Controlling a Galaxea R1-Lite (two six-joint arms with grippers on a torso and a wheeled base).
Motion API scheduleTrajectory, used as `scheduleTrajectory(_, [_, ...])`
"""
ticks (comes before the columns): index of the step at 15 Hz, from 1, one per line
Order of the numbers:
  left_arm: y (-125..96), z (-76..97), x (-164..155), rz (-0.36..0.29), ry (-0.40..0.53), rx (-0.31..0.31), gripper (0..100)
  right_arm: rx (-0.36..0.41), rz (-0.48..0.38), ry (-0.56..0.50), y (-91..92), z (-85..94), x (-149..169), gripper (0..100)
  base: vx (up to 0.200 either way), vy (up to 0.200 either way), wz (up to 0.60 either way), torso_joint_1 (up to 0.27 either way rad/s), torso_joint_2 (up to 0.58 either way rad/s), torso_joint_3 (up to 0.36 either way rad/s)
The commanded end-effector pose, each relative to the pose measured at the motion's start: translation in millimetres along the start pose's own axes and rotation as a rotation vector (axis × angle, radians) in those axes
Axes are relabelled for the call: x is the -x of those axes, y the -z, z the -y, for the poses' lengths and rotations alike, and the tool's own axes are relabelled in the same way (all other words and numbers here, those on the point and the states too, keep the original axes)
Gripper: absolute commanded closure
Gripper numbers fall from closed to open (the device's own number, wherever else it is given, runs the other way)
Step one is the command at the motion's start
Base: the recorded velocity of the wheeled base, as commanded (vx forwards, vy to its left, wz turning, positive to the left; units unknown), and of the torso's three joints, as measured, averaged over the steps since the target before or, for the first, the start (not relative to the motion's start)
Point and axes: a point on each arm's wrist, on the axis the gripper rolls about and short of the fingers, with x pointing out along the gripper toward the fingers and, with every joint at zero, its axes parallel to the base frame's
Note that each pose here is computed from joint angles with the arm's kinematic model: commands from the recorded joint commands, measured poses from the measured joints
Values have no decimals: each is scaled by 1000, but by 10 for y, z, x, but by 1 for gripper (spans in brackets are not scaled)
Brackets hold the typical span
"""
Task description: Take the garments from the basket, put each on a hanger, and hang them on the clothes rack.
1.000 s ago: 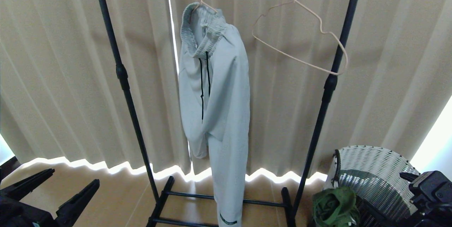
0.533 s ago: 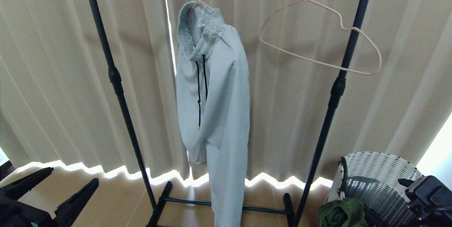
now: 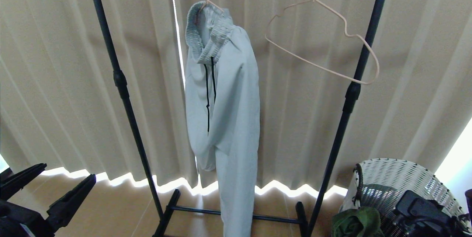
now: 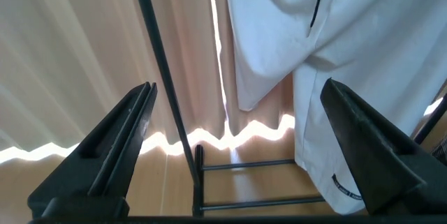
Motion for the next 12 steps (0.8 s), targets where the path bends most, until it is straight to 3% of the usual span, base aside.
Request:
scheduleTrajectory(1, [-10, 0, 16, 11, -1, -1, 0, 8, -112, -55, -61, 12, -276, 0, 0, 0, 0, 0, 0, 0])
scheduleTrajectory(5, [-6, 2, 17, 10, 0, -2, 0, -22, -250, -92, -84, 83, -746, 0, 0, 0, 0, 0, 0, 0])
scheduleTrajectory(12, [5, 6, 17, 4, 5, -4, 0, -70, -318, -57, -99, 182, -1101, 0, 0, 0, 0, 0, 0, 0])
